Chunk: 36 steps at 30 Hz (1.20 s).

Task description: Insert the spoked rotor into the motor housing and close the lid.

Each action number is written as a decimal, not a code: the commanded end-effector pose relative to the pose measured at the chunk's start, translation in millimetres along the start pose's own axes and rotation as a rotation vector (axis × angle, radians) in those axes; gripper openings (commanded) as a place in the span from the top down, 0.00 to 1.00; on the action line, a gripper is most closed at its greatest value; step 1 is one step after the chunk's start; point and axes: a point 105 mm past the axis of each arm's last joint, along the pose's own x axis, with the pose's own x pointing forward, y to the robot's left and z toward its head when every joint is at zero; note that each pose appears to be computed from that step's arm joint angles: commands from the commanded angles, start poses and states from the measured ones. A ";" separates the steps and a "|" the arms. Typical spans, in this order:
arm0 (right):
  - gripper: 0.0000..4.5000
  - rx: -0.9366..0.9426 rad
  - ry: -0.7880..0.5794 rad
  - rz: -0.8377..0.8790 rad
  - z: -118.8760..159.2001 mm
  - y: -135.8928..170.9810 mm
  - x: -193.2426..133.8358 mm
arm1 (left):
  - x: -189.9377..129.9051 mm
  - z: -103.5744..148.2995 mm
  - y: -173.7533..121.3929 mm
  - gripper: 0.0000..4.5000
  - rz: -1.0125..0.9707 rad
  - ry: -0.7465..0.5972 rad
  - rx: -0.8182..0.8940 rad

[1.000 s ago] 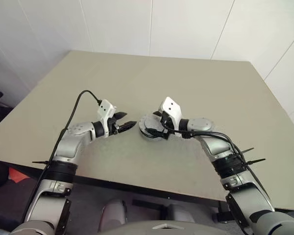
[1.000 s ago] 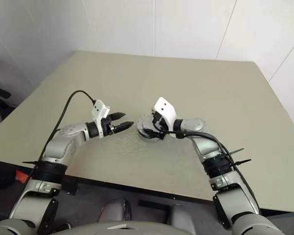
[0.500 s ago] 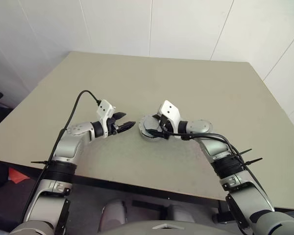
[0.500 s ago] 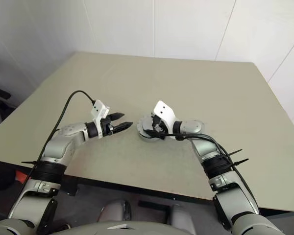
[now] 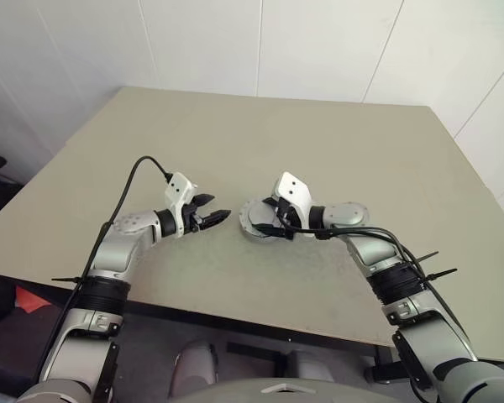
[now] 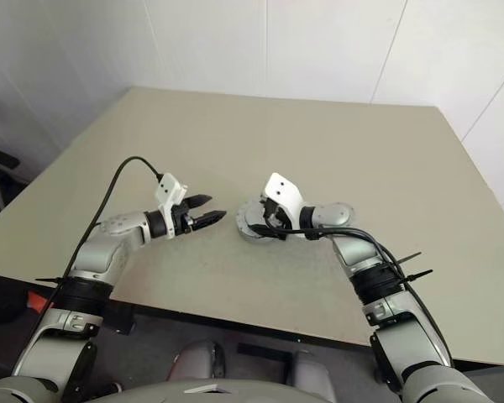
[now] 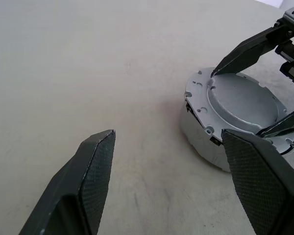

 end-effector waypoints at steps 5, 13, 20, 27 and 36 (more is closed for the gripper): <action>0.30 0.001 -0.033 0.021 11.5 0.8 -1.9 | -1.0 4.6 -1.8 0.18 -0.001 -0.017 0.027; 0.30 0.033 -0.069 -0.016 28.4 -6.3 2.5 | 2.0 2.3 -5.8 0.18 -0.008 -0.013 0.027; 0.30 0.045 -0.079 0.006 30.9 -1.4 1.5 | 2.1 0.6 -7.2 0.18 -0.011 -0.008 0.027; 0.30 0.058 -0.158 0.017 55.1 -4.4 -10.5 | 2.1 -1.5 -7.6 0.18 -0.011 -0.001 0.028; 0.30 0.008 -0.033 0.025 23.4 2.4 -5.1 | 3.5 -1.6 -8.1 0.18 -0.011 -0.003 0.027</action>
